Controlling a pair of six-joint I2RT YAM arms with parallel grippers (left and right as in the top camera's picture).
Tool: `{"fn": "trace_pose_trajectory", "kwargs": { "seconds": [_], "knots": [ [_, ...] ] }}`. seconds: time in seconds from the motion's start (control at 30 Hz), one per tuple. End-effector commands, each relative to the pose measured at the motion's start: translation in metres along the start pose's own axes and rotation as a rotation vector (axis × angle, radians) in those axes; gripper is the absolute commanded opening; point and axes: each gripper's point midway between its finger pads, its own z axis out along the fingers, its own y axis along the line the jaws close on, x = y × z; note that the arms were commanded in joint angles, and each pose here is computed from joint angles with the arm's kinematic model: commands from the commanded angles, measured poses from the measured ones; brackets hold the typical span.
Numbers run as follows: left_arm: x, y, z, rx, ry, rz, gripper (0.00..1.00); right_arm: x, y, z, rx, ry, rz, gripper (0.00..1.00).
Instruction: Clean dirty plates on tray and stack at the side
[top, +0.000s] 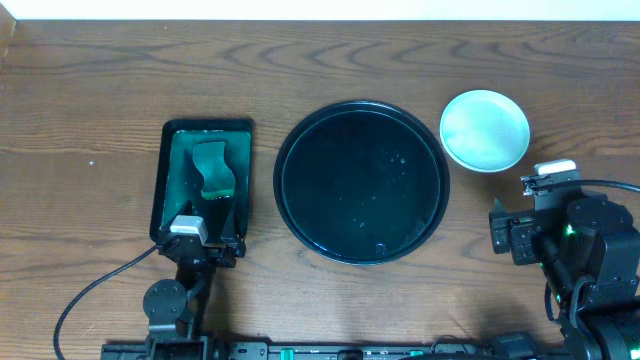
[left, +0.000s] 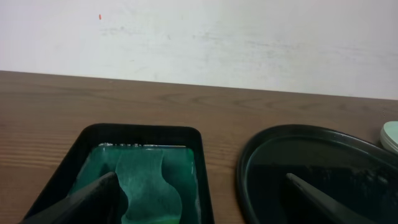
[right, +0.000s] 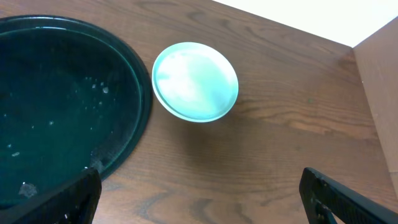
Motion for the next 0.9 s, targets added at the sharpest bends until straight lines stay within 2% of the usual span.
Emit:
{"fn": "trace_pose_trajectory", "kwargs": {
  "seconds": [0.0,0.3,0.43,0.57,0.67,0.87],
  "knots": [
    [0.014,-0.001,0.000,0.010,0.050,-0.013,0.82,-0.004,0.001,-0.003,-0.005,-0.012,-0.010,0.99],
    [0.014,-0.001,0.000,0.010,0.050,-0.013,0.82,-0.004,-0.001,-0.007,-0.004,-0.031,0.000,0.99],
    [0.014,-0.001,0.000,0.010,0.050,-0.013,0.82,-0.011,0.010,-0.017,-0.079,-0.199,0.050,0.99],
    [0.014,-0.001,0.000,0.010,0.050,-0.013,0.82,-0.006,0.013,-0.010,-0.111,-0.478,0.287,0.99],
    [0.014,-0.001,0.000,0.010,0.050,-0.013,0.82,0.004,0.015,0.001,-0.132,-0.632,0.398,0.99],
    [0.014,-0.001,0.000,0.010,0.050,-0.013,0.82,0.015,0.023,0.019,-0.155,-0.773,0.402,0.99]
  ]
}}
